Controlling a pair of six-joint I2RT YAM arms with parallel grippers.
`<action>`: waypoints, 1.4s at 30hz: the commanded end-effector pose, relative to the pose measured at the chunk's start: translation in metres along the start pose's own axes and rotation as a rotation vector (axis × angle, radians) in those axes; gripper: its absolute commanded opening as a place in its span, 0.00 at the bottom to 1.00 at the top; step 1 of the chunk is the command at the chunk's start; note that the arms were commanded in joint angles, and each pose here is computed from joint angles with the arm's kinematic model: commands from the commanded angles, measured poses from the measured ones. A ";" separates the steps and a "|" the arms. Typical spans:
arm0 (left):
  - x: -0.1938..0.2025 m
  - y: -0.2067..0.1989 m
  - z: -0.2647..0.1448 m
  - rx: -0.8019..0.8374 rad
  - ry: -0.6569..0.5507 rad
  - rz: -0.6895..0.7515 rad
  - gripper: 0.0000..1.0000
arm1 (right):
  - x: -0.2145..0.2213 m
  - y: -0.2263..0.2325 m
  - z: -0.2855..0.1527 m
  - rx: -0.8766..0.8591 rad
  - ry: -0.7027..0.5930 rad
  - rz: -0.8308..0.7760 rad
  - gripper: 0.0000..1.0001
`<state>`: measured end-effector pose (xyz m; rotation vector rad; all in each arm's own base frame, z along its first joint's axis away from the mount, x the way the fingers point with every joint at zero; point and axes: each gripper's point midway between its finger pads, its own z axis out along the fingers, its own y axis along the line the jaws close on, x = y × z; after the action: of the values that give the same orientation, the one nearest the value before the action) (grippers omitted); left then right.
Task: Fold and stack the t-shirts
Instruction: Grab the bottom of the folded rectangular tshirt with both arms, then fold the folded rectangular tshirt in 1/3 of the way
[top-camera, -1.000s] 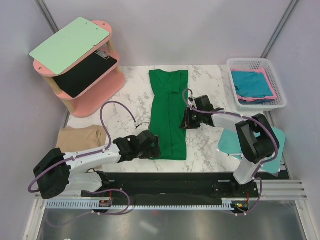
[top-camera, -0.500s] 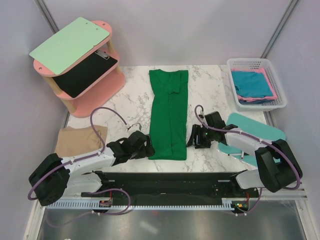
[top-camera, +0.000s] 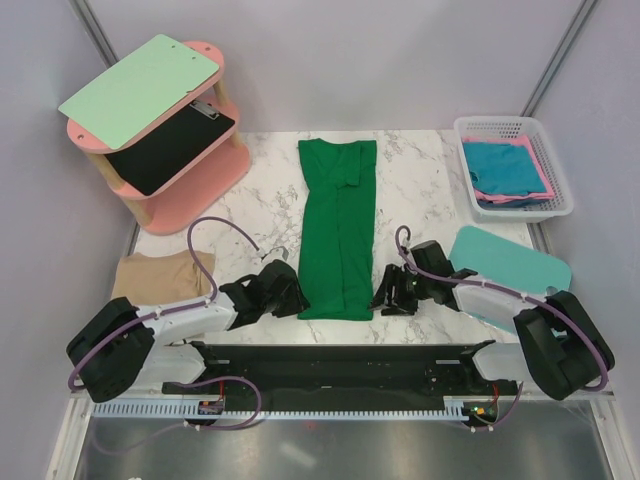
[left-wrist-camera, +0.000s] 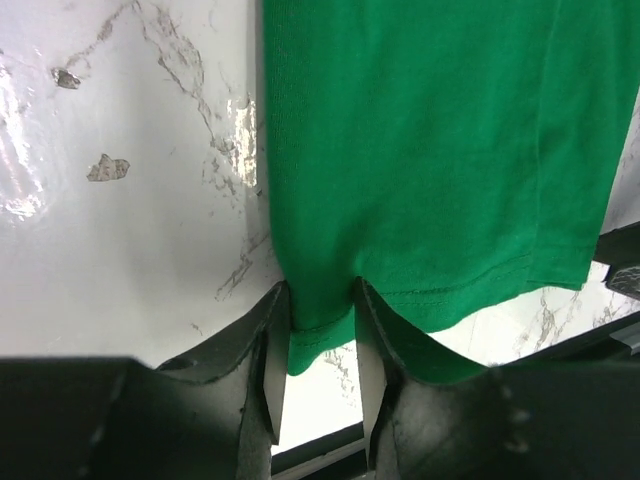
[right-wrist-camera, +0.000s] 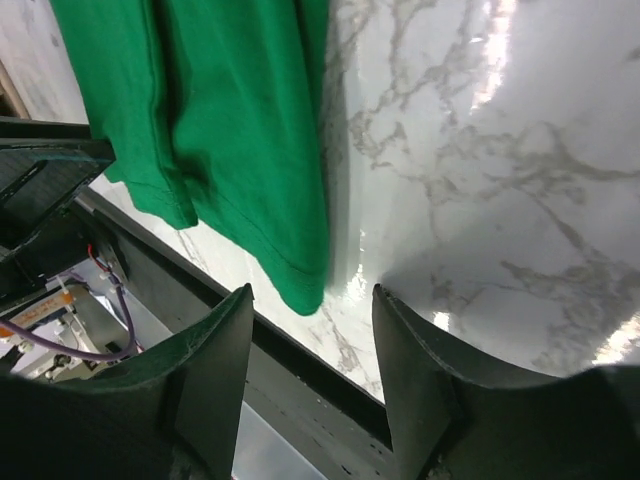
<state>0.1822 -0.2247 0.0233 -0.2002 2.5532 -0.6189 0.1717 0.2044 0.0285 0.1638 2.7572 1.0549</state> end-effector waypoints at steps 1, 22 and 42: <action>-0.003 -0.010 0.001 0.036 -0.009 -0.037 0.35 | 0.005 0.010 0.013 -0.051 0.008 0.019 0.58; -0.024 -0.036 -0.033 0.057 -0.004 -0.012 0.02 | -0.003 0.016 -0.005 0.030 -0.062 -0.059 0.00; -0.169 -0.067 -0.018 0.029 -0.171 0.086 0.02 | -0.203 0.091 -0.024 0.120 -0.548 -0.281 0.00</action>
<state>0.2902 -0.2333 0.1214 -0.2441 2.4344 -0.5919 0.3218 0.2268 0.1251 0.0611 2.3491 0.7310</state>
